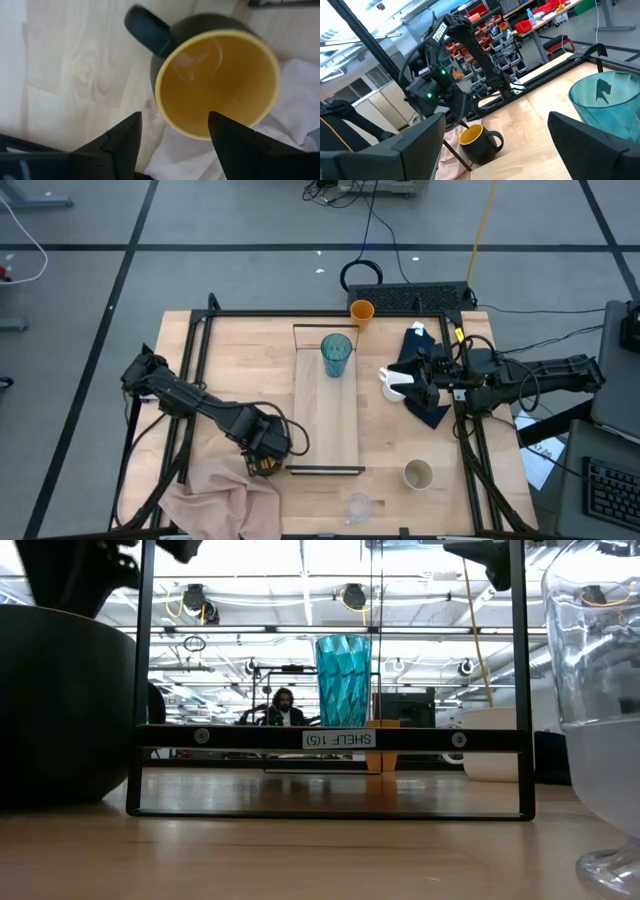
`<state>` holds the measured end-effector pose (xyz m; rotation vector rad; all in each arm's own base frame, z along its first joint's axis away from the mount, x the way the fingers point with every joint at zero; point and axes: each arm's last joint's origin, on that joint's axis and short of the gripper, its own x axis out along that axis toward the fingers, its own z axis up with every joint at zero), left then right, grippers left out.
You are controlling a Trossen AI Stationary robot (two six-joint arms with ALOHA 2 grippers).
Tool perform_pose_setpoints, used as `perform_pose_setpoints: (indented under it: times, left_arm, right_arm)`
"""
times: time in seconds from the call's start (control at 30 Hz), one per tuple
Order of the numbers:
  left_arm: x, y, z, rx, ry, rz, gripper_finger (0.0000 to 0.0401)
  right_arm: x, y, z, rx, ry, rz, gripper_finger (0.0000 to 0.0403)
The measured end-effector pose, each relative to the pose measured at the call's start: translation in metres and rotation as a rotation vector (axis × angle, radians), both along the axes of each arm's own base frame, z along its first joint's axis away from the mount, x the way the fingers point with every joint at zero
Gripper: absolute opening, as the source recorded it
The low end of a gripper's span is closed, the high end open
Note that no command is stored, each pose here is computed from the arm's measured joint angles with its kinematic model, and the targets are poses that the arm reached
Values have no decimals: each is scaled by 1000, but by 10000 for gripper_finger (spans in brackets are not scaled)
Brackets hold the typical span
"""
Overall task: Stack small to large cups/mugs on shelf
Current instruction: Put the yellow mug on the shelf
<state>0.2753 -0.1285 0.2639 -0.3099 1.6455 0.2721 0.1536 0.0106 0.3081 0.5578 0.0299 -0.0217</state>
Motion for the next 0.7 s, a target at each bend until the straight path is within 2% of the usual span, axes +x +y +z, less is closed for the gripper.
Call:
perform_pose_setpoints:
  times: [0.37, 0.7]
  left_arm:
    - [1, 1, -9, 24, -23, -7, 227]
    - [-5, 3, -29, 10, 35, -4, 227]
  right_arm:
    - [0, 1, 0, 3, 0, 7, 343]
    - [0, 1, 0, 4, 0, 7, 343]
